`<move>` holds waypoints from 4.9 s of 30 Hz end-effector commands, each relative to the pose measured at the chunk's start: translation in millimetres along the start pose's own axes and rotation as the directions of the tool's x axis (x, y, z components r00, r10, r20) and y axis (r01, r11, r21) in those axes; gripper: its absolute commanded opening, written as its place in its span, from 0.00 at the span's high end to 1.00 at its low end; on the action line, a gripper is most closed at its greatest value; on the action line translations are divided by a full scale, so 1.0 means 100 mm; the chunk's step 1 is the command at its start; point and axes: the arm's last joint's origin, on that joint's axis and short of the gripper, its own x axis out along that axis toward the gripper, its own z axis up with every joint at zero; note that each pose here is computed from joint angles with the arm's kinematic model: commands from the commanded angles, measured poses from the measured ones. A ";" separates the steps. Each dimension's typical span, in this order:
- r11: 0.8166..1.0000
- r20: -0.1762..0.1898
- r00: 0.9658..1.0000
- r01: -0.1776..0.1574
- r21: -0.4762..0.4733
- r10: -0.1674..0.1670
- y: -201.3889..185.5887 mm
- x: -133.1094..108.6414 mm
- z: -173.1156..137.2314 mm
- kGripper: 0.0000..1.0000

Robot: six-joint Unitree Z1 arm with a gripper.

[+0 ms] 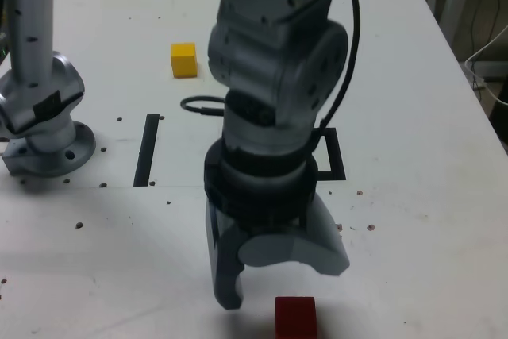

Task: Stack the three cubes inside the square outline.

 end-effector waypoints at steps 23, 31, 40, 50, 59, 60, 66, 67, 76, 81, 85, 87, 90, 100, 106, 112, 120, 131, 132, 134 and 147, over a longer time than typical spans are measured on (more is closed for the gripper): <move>0.983 -0.045 0.997 -0.052 0.176 0.061 -0.20 0.43 0.24 0.16; 0.982 -0.006 0.998 -0.060 0.177 0.062 -0.20 0.30 0.24 0.25; 0.984 -0.021 0.999 -0.021 0.176 0.025 -0.25 0.29 0.27 0.29; 0.985 -0.048 0.999 0.001 0.171 0.007 -0.31 0.40 0.32 0.35; 0.985 -0.056 0.998 -0.010 0.170 0.019 -0.30 0.44 0.32 0.36; 0.985 -0.056 0.998 -0.011 0.170 0.021 -0.30 0.43 0.32 0.37; 0.985 -0.049 0.998 -0.016 0.171 0.024 -0.29 0.41 0.32 0.45; 0.985 -0.047 0.999 -0.017 0.171 0.025 -0.29 0.41 0.32 0.47; 0.985 -0.039 0.999 -0.023 0.168 0.030 -0.29 0.40 0.32 0.61; 0.985 -0.022 0.999 -0.034 0.170 0.039 -0.28 0.40 0.32 0.62; 0.985 -0.012 0.999 -0.038 0.171 0.041 -0.27 0.37 0.31 0.68; 0.985 -0.010 0.999 -0.038 0.170 0.041 -0.26 0.35 0.30 0.71; 0.985 -0.004 0.999 -0.036 0.170 0.038 -0.24 0.31 0.28 0.72; 0.985 0.015 0.998 -0.060 0.164 0.058 0.05 0.01 0.30 0.74; 0.985 0.014 0.997 -0.080 0.154 0.079 0.37 -0.14 0.42 0.76; 0.983 0.001 0.995 -0.101 0.151 0.102 0.71 -0.18 0.62 0.76; 0.989 -0.029 0.993 -0.112 0.099 0.116 1.15 -0.20 0.84 0.75; 0.994 -0.025 0.995 -0.097 0.048 0.099 1.64 -0.27 1.05 0.76; 0.994 -0.026 0.995 -0.097 0.047 0.098 1.67 -0.27 1.06 0.76; 0.995 -0.032 0.995 -0.094 0.042 0.096 1.76 -0.27 1.08 0.76; 0.995 -0.059 0.995 -0.079 0.059 0.083 1.97 -0.18 1.11 0.76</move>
